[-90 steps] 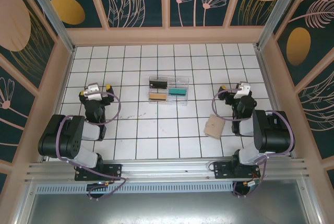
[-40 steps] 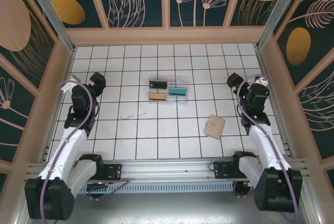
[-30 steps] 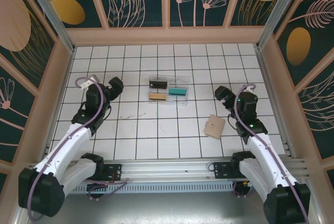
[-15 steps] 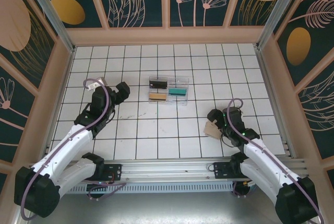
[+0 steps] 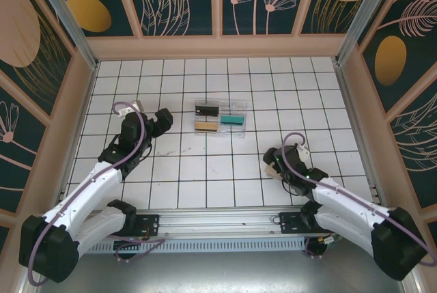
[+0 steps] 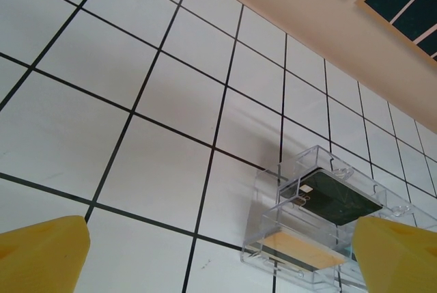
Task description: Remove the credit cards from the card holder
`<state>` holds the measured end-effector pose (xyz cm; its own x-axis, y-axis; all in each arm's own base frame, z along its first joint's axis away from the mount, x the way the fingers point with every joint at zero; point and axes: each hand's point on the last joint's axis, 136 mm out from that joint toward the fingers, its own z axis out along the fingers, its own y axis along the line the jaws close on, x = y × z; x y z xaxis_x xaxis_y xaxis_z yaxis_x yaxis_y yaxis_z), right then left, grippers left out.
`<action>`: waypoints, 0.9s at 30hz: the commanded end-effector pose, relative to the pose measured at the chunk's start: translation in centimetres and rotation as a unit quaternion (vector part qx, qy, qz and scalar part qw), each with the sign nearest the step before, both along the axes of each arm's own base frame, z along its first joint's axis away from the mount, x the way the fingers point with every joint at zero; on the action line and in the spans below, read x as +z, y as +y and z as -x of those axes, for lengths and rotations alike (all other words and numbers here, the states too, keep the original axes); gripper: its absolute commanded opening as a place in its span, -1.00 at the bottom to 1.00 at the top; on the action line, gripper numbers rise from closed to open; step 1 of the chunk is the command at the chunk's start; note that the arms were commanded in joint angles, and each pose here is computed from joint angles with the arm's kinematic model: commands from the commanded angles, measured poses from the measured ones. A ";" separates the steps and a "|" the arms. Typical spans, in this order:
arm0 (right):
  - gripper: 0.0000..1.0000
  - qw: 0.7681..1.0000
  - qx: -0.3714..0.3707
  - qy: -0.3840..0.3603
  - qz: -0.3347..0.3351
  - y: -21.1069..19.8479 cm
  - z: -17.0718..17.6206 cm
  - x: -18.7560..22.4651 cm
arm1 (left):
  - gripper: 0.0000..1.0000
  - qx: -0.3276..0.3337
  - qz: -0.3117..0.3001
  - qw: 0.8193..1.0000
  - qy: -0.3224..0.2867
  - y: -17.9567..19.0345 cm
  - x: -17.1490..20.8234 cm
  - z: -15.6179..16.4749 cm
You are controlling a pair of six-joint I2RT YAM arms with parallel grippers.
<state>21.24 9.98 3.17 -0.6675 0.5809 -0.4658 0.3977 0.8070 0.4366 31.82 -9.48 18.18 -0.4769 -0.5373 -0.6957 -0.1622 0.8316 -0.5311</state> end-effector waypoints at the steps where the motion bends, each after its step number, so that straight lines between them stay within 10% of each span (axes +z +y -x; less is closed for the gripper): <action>1: 0.98 0.991 0.061 0.003 -0.122 6.8 -0.4 2.0 | 0.97 -0.018 0.005 1.000 -0.020 -0.7 1.2 -0.2; 27: 0.98 0.978 0.210 -0.011 0.003 16.8 -4.1 3.6 | 0.97 -0.063 0.004 0.998 -0.012 -2.0 0.4 0.2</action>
<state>25.03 26.87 5.75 -0.8489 0.2780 -0.4495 0.0429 0.8840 0.4656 31.64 -11.10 18.62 -0.5186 -0.5037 -0.6909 -0.0747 0.8317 -0.5502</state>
